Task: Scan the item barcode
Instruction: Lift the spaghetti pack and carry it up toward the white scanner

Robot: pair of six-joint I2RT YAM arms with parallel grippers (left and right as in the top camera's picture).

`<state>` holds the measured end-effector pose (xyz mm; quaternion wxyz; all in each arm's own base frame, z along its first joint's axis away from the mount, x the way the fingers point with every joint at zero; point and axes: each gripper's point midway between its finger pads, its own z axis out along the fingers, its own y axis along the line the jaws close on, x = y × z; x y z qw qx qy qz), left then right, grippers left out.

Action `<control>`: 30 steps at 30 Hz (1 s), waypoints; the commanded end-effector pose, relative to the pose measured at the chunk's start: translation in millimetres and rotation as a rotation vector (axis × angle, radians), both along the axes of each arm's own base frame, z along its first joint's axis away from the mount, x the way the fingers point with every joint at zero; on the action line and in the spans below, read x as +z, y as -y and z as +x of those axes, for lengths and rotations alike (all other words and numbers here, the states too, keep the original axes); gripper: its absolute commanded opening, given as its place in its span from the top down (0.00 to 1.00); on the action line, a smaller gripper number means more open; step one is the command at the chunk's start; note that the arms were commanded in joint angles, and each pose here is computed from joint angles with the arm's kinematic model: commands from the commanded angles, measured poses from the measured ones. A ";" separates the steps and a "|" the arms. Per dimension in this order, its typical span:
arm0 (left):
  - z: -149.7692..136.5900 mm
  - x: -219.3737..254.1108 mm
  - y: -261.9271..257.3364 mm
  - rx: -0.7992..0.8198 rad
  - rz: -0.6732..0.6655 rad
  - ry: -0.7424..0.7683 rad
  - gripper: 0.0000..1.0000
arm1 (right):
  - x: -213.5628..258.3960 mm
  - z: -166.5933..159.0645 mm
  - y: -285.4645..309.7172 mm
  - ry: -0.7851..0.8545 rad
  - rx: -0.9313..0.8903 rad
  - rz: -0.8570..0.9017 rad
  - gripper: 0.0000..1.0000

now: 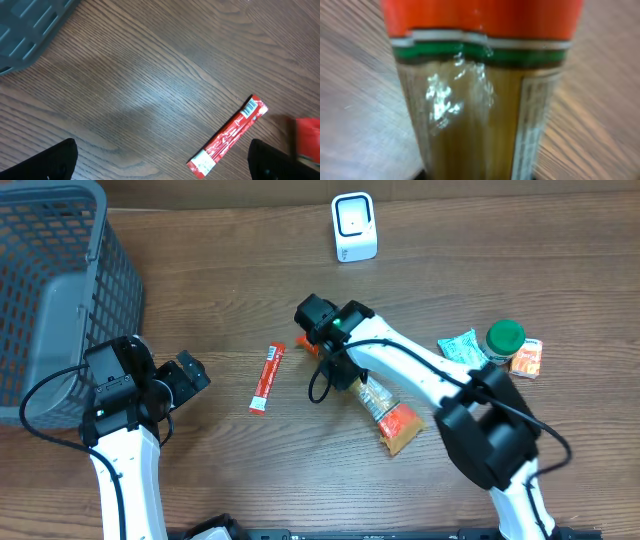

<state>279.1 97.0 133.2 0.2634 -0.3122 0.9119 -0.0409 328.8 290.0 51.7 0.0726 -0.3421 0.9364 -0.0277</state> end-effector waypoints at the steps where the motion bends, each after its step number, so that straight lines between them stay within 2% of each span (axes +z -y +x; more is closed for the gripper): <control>1: 2.4 3.8 -4.4 0.021 0.008 0.007 0.00 | 110.2 13.7 -3.8 0.217 -0.021 0.165 0.96; 9: 2.4 3.8 -4.4 0.021 0.008 0.007 0.00 | 178.1 11.1 18.0 0.375 -0.049 0.209 0.96; 17: 2.4 3.8 -4.4 0.021 0.008 0.007 0.00 | 185.6 15.2 28.2 0.423 -0.061 0.170 0.96; 24: 2.4 3.8 -4.4 0.021 0.008 0.007 0.00 | 206.4 40.0 58.6 0.604 -0.025 -0.042 0.97; 27: 2.4 3.8 -4.4 0.021 0.008 0.007 0.00 | 239.0 56.4 76.2 0.736 -0.100 -0.109 0.97; 30: 2.4 3.8 -4.4 0.021 0.008 0.007 0.00 | 281.3 70.5 82.1 0.840 -0.133 -0.082 0.97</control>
